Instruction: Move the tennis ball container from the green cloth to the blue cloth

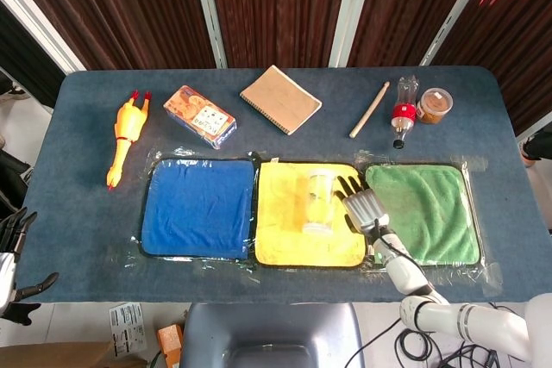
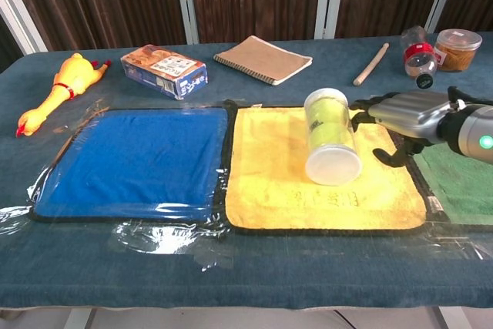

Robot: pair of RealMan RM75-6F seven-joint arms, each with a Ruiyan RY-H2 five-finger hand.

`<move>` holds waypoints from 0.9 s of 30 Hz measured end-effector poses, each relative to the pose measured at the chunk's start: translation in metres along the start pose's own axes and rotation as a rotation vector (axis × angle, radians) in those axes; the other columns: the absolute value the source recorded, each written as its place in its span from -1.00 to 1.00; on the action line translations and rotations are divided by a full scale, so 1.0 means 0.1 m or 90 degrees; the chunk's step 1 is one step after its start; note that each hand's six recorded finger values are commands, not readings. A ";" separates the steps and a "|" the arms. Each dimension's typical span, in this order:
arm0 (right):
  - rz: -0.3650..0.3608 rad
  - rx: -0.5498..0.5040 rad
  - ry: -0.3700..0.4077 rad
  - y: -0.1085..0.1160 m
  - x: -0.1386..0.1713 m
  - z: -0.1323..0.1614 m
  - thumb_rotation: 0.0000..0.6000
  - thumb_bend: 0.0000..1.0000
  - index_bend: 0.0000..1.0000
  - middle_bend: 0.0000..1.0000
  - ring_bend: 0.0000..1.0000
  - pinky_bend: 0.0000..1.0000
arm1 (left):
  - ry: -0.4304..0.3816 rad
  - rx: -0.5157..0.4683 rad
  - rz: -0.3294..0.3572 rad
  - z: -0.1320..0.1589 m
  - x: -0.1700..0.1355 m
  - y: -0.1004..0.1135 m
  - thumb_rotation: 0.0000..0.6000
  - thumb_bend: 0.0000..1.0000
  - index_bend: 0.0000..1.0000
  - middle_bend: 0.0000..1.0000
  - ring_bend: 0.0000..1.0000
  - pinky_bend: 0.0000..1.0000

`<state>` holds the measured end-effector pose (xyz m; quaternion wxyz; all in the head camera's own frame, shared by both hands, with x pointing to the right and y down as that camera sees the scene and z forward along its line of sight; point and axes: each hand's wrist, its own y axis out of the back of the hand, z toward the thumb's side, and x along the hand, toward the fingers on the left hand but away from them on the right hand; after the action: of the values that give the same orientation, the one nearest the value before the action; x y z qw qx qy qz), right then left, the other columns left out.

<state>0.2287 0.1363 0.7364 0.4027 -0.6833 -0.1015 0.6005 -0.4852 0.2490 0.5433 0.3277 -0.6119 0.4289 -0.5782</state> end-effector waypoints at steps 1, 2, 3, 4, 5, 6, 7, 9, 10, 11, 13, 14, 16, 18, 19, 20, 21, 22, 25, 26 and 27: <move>0.000 -0.003 0.003 0.01 -0.02 0.04 0.82 0.03 -0.58 -1.00 -1.00 -1.00 | 0.000 0.000 0.000 0.00 0.00 0.00 1.00 -0.87 -1.00 -1.00 -1.00 -0.87; 0.001 -0.006 0.006 0.02 -0.04 0.07 0.83 0.04 -0.58 -1.00 -1.00 -1.00 | 0.000 -0.001 -0.001 0.00 0.00 0.00 1.00 -0.87 -1.00 -1.00 -1.00 -0.87; 0.001 -0.007 0.010 0.03 -0.07 0.12 0.83 0.04 -0.58 -1.00 -1.00 -1.00 | 0.001 -0.001 -0.001 0.00 0.00 0.00 1.00 -0.87 -1.00 -1.00 -1.00 -0.87; 0.002 -0.008 0.013 0.04 -0.08 0.15 0.83 0.04 -0.58 -1.00 -1.00 -1.00 | 0.001 -0.001 -0.001 0.00 0.00 0.00 1.00 -0.87 -1.00 -1.00 -1.00 -0.87; 0.002 -0.009 0.016 0.05 -0.10 0.18 0.83 0.03 -0.58 -1.00 -1.00 -1.00 | 0.000 -0.001 -0.001 0.00 0.00 0.00 1.00 -0.87 -1.00 -1.00 -1.00 -0.87; 0.003 -0.009 0.020 0.06 -0.12 0.22 0.83 0.03 -0.58 -1.00 -1.00 -1.00 | 0.000 -0.001 -0.001 0.00 0.01 0.00 1.00 -0.87 -1.00 -1.00 -1.00 -0.87; 0.003 -0.009 0.023 0.06 -0.13 0.25 0.83 0.03 -0.58 -1.00 -1.00 -1.00 | 0.000 -0.001 -0.001 0.00 0.01 0.00 1.00 -0.87 -1.00 -1.00 -1.00 -0.87; 0.001 -0.008 0.030 0.09 -0.15 0.32 0.83 0.03 -0.58 -1.00 -1.00 -1.00 | 0.000 -0.001 -0.001 -0.01 0.01 0.00 1.00 -0.87 -1.00 -1.00 -1.00 -0.87; -0.001 -0.008 0.032 0.10 -0.17 0.35 0.83 0.04 -0.58 -1.00 -1.00 -1.00 | 0.001 -0.002 -0.001 -0.01 0.01 0.00 1.00 -0.87 -1.00 -1.00 -1.00 -0.87; -0.002 -0.008 0.034 0.12 -0.18 0.38 0.83 0.04 -0.58 -1.00 -1.00 -1.00 | 0.001 -0.002 -0.001 -0.01 0.01 0.00 1.00 -0.87 -1.00 -1.00 -1.00 -0.87; -0.007 -0.010 0.037 0.16 -0.20 0.44 0.83 0.04 -0.58 -1.00 -1.00 -1.00 | 0.001 -0.001 -0.002 -0.01 0.01 0.00 1.00 -0.87 -1.00 -1.00 -1.00 -0.87; -0.009 -0.011 0.038 0.17 -0.22 0.47 0.83 0.03 -0.58 -1.00 -1.00 -1.00 | 0.001 -0.002 -0.002 -0.01 0.01 0.00 1.00 -0.87 -1.00 -1.00 -1.00 -0.87; -0.011 -0.015 0.040 0.21 -0.25 0.52 0.84 0.03 -0.58 -1.00 -1.00 -1.00 | 0.001 -0.002 -0.003 -0.01 0.01 0.00 1.00 -0.87 -1.00 -1.00 -1.00 -0.87; -0.011 -0.020 0.042 0.24 -0.29 0.57 0.83 0.04 -0.58 -1.00 -1.00 -1.00 | 0.001 -0.002 -0.003 -0.01 0.02 0.00 1.00 -0.87 -1.00 -1.00 -1.00 -0.87; -0.009 -0.024 0.043 0.25 -0.30 0.60 0.84 0.04 -0.58 -1.00 -1.00 -1.00 | 0.001 -0.002 -0.003 -0.01 0.02 0.00 1.00 -0.87 -1.00 -1.00 -1.00 -0.87; -0.008 -0.029 0.043 0.26 -0.32 0.62 0.84 0.04 -0.58 -1.00 -1.00 -1.00 | 0.001 -0.003 -0.003 -0.01 0.02 0.00 1.00 -0.87 -1.00 -1.00 -1.00 -0.87; -0.007 -0.034 0.044 0.29 -0.35 0.65 0.83 0.04 -0.58 -1.00 -1.00 -1.00 | 0.000 -0.003 -0.003 -0.01 0.02 0.00 1.00 -0.87 -1.00 -1.00 -1.00 -0.87; -0.007 -0.037 0.045 0.31 -0.37 0.68 0.84 0.04 -0.58 -1.00 -1.00 -1.00 | 0.000 -0.003 -0.002 -0.01 0.01 0.01 1.00 -0.87 -1.00 -1.00 -1.00 -0.87; -0.013 -0.040 0.048 0.38 -0.43 0.79 0.84 0.03 -0.58 -1.00 -1.00 -1.00 | 0.002 -0.003 -0.001 -0.03 0.01 0.01 1.00 -0.87 -1.00 -1.00 -1.00 -0.87; -0.015 -0.042 0.049 0.39 -0.45 0.81 0.84 0.03 -0.58 -1.00 -1.00 -1.00 | 0.003 -0.003 0.000 -0.03 0.01 0.02 1.00 -0.87 -1.00 -1.00 -1.00 -0.87; -0.017 -0.046 0.048 0.42 -0.47 0.85 0.84 0.03 -0.58 -1.00 -1.00 -1.00 | 0.003 -0.003 -0.001 -0.03 0.01 0.01 1.00 -0.87 -1.00 -1.00 -1.00 -0.87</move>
<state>0.1258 0.1163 0.7465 0.3894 -0.7181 -0.1169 0.5648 -0.4881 0.2479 0.5427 0.3249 -0.6118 0.4305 -0.5787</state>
